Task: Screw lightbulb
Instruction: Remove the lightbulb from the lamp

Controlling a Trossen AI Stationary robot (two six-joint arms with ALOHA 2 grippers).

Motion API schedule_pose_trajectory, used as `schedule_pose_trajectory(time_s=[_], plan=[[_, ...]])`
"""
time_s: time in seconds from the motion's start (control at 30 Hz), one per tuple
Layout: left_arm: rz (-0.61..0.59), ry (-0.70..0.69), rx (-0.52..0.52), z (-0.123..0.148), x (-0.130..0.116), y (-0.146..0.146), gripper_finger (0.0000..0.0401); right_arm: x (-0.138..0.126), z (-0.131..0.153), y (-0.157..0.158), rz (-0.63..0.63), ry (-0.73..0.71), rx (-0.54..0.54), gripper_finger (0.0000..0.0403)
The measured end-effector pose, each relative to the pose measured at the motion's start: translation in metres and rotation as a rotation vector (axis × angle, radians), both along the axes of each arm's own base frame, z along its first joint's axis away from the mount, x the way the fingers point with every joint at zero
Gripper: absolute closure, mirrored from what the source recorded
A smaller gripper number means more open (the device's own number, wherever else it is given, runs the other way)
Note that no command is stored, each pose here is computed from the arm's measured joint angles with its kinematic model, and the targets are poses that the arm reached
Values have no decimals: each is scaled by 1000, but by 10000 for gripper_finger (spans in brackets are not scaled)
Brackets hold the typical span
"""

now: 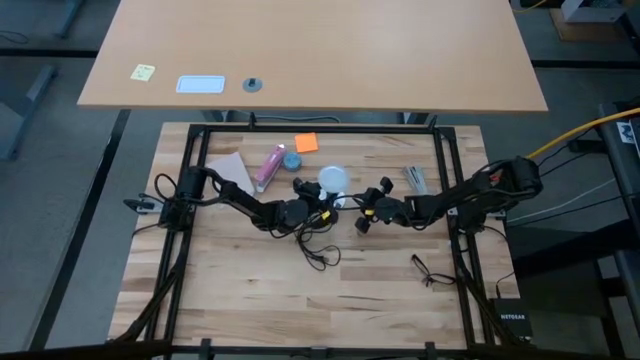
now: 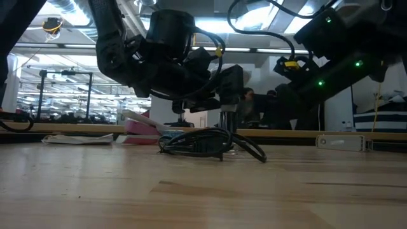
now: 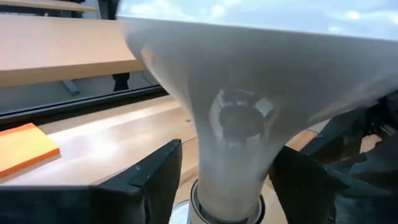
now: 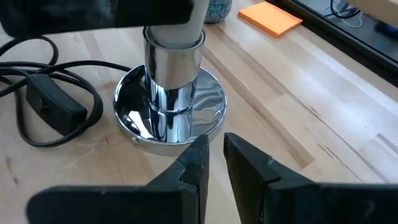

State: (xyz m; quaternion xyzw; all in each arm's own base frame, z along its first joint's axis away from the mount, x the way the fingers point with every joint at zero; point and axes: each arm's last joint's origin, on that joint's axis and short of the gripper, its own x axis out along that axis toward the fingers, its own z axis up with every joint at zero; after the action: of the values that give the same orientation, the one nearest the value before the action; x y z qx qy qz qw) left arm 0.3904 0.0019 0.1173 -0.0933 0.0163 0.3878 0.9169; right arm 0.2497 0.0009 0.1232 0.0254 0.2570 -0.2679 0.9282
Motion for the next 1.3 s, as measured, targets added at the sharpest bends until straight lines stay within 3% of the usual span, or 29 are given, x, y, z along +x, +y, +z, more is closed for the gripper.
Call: schedule_pose_trajectory(time_s=[0.33,0.83,1.3], plan=[[0,22,14,-1,0,0,260,6,-11,-6,-37,-24,8,343],[-46,21,8,-1,1,-2,254,9,-7,-43,-139,-73,47,343],[-176,5,-26,0,3,-5,254,33,-37,-42,-35,33,130,343]])
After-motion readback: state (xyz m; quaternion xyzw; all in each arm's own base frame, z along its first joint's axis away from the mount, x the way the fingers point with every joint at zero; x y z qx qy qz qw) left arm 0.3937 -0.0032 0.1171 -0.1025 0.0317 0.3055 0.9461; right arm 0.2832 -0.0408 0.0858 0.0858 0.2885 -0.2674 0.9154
